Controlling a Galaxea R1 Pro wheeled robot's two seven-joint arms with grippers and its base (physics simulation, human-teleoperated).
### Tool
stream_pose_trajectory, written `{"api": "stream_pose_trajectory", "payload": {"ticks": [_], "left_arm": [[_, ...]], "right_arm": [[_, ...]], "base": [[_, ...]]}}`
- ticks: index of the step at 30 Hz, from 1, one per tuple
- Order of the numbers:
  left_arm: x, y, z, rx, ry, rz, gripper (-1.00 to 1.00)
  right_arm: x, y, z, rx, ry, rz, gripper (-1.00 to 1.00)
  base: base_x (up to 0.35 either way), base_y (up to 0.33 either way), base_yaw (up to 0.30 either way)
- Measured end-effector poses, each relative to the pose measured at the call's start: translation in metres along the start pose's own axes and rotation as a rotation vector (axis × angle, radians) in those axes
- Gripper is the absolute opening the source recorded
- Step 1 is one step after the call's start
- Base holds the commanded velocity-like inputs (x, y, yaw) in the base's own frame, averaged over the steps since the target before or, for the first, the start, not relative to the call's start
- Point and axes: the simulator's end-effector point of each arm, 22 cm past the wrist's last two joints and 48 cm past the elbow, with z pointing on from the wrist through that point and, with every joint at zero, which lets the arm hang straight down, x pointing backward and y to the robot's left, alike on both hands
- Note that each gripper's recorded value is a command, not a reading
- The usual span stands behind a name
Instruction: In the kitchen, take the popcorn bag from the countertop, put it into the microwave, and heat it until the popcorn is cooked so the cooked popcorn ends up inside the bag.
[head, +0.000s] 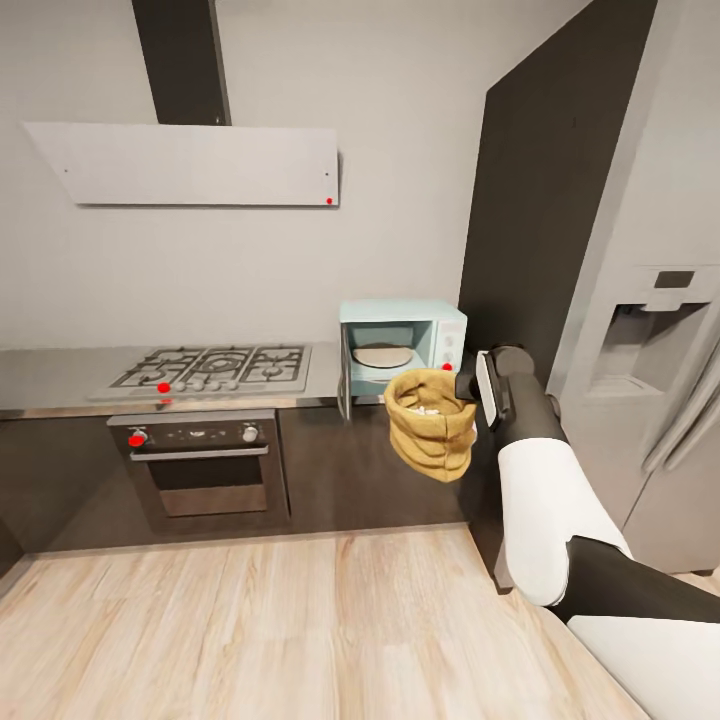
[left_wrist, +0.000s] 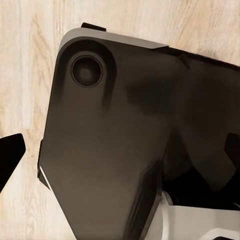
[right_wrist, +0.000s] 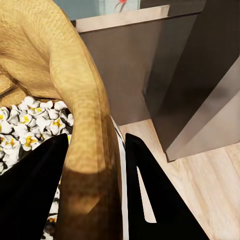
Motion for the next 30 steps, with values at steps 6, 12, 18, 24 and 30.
{"api": "stream_pose_trajectory", "payload": {"ticks": [6,12,18,24,30], "left_arm": [[-0.0002,0.0003,-0.0001,0.0,-0.001,0.0,1.0],[0.0001,0.0008,-0.0001,0.0,-0.001,-0.001,1.0],[0.0004,0.0009,-0.0001,0.0,0.0,-0.001,1.0],[0.0002,0.0009,-0.0001,0.0,0.0,-0.001,1.0],[0.0005,0.0006,-0.0002,0.0,0.0,-0.001,1.0]], "right_arm": [[-0.0002,0.0003,-0.0005,0.0,-0.001,-0.001,-1.0],[-0.0001,0.0002,-0.0008,0.0,-0.001,-0.001,-1.0],[-0.0004,0.0007,-0.001,-0.001,-0.002,-0.002,-1.0],[-0.0004,0.0006,-0.0009,-0.001,-0.001,-0.001,-1.0],[-0.0007,0.001,-0.0011,-0.001,-0.002,-0.004,-1.0]], "base": [[0.078,0.0,0.0],[0.309,0.0,0.0],[0.322,0.0,0.0],[0.322,0.0,0.0],[0.322,0.0,0.0]]}}
